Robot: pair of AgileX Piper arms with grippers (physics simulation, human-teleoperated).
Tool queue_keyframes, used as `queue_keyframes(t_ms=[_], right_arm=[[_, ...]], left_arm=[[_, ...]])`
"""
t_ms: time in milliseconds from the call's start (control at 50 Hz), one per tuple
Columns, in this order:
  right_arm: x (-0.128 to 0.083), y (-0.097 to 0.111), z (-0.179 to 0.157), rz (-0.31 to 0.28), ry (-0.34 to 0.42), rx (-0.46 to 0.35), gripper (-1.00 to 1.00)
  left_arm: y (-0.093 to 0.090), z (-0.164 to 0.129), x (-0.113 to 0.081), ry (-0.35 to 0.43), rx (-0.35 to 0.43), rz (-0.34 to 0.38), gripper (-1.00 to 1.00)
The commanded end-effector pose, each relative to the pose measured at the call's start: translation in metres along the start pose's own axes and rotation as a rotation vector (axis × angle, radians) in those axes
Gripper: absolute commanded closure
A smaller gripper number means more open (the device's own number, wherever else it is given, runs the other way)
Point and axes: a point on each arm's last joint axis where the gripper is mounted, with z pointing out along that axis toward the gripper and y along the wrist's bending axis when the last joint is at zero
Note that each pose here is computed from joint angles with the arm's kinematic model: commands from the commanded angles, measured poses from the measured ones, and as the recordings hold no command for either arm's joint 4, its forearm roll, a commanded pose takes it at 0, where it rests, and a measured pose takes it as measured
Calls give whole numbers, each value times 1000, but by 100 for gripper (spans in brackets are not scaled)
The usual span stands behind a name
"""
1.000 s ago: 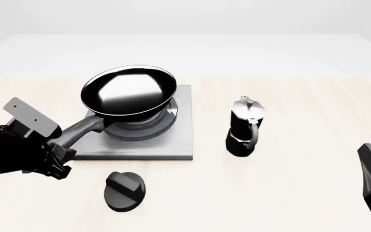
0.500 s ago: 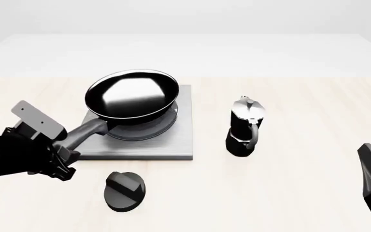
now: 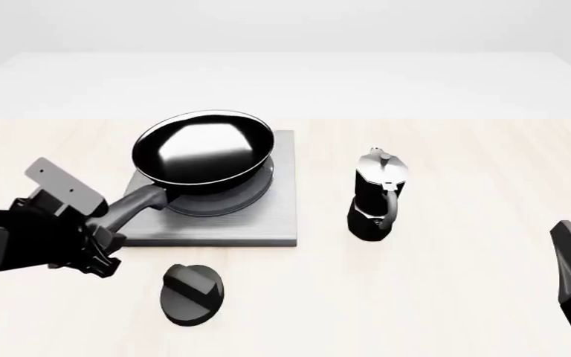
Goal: Turn on the stove and put the frying pan on it.
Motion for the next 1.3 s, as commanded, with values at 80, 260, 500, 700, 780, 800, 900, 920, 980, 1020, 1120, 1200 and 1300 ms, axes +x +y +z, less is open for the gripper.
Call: queue_keyframes(t_ms=[80, 260, 500, 700, 780, 800, 900, 920, 980, 1020, 1120, 1200, 1300], right_arm=[[0, 0, 0, 0, 0, 0, -100], [0, 0, 0, 0, 0, 0, -100], [0, 0, 0, 0, 0, 0, -100], [0, 0, 0, 0, 0, 0, -100], [0, 0, 0, 0, 0, 0, -100], [0, 0, 0, 0, 0, 0, -100], [0, 0, 0, 0, 0, 0, -100], [0, 0, 0, 0, 0, 0, -100], [0, 0, 0, 0, 0, 0, -100], [0, 0, 0, 0, 0, 0, -100], [0, 0, 0, 0, 0, 0, -100], [0, 0, 0, 0, 0, 0, -100], [0, 0, 0, 0, 0, 0, -100]], left_arm=[[1, 2, -9, -42, -3, -18, 100], [-1, 4, -8, -40, 5, -18, 100], [4, 6, -11, -59, -17, -12, -100], [6, 10, -9, -45, -20, -11, -100], [10, 10, -13, -36, -24, -9, -100], [11, 9, -15, -36, -25, -9, -100], [12, 6, -15, -26, -23, -10, -100], [12, 5, -15, -25, -23, -12, -100], [13, 3, -16, -18, -23, -19, -100], [12, 1, -15, -13, -19, -16, -100], [11, -2, -14, -2, -13, -25, -100], [10, -6, -13, 2, -8, -22, -100], [11, -12, -13, 1, -12, -23, -100]])
